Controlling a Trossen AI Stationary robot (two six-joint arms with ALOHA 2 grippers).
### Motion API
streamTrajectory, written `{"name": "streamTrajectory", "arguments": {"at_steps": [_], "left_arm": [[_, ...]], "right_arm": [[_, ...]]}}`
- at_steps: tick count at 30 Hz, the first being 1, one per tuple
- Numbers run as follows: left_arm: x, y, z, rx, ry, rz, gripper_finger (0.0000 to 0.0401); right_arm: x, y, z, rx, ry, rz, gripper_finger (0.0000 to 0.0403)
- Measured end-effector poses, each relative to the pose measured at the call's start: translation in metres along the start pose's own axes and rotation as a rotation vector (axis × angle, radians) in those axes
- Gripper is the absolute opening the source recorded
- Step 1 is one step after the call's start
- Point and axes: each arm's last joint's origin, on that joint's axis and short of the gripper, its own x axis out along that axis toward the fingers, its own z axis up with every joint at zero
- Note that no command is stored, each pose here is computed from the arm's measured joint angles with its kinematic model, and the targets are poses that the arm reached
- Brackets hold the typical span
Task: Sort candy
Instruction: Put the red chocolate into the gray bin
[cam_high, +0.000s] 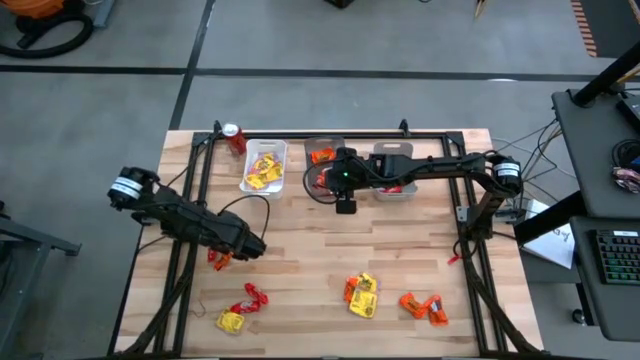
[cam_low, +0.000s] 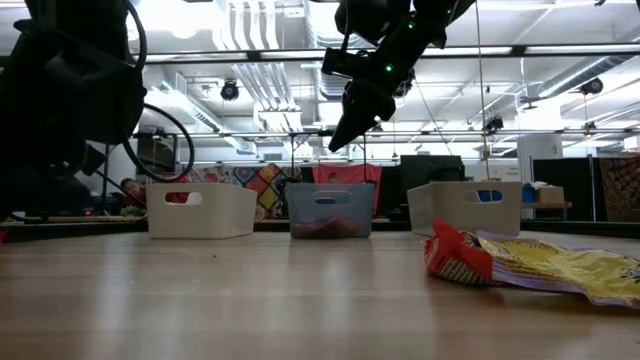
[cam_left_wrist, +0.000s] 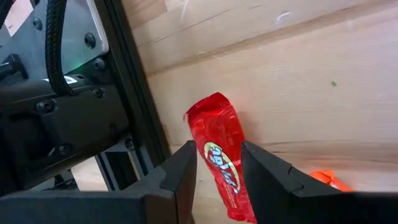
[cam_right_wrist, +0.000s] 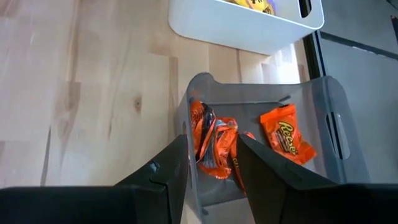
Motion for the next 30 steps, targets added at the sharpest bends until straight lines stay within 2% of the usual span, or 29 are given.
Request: {"name": "streamTrajectory", "arguments": {"at_steps": [9,15,21,27,30], "left_arm": [[0.005,-0.006,0.0,0.041,-0.008,-0.061,0.0094],[0.01,-0.006,0.001,0.076,-0.012,-0.072,0.0063],[0.007,-0.006,0.001,0.133,-0.029,-0.082,0.001],[-0.014,-0.017,0.005,0.208,-0.194,-0.188,0.0007],[-0.033,-0.021,0.007,0.254,-0.297,-0.262,0.0003]], "right_arm": [[0.0,0.003,0.001,0.003,-0.003,0.006,0.0128],[0.0,0.004,0.001,0.016,0.0,0.007,0.0128],[-0.001,0.007,0.0,0.008,0.016,0.018,0.0128],[-0.009,0.011,-0.004,0.043,0.071,0.044,0.0128],[-0.019,0.015,-0.007,0.085,0.097,0.105,0.0128]]}}
